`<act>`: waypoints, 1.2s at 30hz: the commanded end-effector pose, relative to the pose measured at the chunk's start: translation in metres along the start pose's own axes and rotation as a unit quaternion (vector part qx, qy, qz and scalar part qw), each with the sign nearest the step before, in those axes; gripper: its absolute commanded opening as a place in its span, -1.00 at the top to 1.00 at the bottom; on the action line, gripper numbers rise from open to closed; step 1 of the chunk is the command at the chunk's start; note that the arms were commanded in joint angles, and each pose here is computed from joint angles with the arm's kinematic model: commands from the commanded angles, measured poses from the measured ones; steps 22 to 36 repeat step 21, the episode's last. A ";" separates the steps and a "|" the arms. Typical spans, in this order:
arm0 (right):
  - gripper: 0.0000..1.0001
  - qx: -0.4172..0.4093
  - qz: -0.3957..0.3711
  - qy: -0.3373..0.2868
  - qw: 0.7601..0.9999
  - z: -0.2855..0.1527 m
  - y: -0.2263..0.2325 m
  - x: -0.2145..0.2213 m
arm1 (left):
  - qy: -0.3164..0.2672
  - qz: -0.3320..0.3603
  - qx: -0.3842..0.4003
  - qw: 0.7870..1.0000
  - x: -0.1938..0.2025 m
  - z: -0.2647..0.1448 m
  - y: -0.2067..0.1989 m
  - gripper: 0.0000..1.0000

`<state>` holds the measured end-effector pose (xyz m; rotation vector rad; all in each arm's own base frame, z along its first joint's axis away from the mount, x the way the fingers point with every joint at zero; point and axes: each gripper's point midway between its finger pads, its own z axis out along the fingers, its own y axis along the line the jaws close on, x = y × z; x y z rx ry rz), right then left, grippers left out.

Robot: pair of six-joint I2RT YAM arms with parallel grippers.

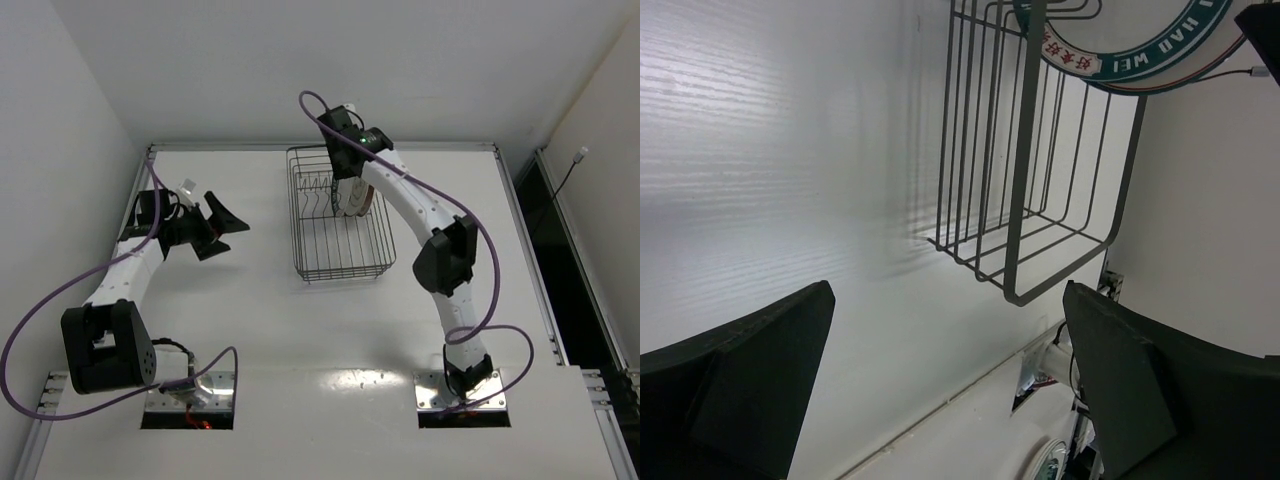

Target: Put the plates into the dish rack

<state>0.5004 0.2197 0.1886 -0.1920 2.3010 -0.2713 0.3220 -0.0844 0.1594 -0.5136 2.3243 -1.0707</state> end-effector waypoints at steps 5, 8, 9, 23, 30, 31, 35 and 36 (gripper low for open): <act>-0.15 -0.020 0.063 -0.073 0.995 -0.113 -0.077 -0.053 | -0.026 0.028 0.038 0.999 -0.015 -0.009 -0.022 -0.96; -0.43 -0.069 0.091 -0.077 0.991 -0.144 -0.102 -0.047 | -0.029 0.032 0.040 0.998 -0.017 -0.009 -0.023 -0.96; -0.60 -0.075 0.093 -0.058 0.991 -0.142 -0.110 -0.034 | -0.029 0.032 0.040 0.998 -0.017 -0.009 -0.023 -0.96; -0.80 -0.112 0.079 0.016 0.990 -0.175 -0.129 0.074 | -0.027 0.031 0.021 0.999 -0.021 0.002 -0.008 -0.96; -0.80 -0.112 0.079 0.016 0.990 -0.175 -0.129 0.074 | -0.027 0.031 0.021 0.999 -0.021 0.002 -0.008 -0.96; -0.80 -0.112 0.079 0.016 0.990 -0.175 -0.129 0.074 | -0.027 0.031 0.021 0.999 -0.021 0.002 -0.008 -0.96; -0.80 -0.112 0.079 0.016 0.990 -0.175 -0.129 0.074 | -0.027 0.031 0.021 0.999 -0.021 0.002 -0.008 -0.96; -0.80 -0.112 0.079 0.016 0.990 -0.175 -0.129 0.074 | -0.027 0.031 0.021 0.999 -0.021 0.002 -0.008 -0.96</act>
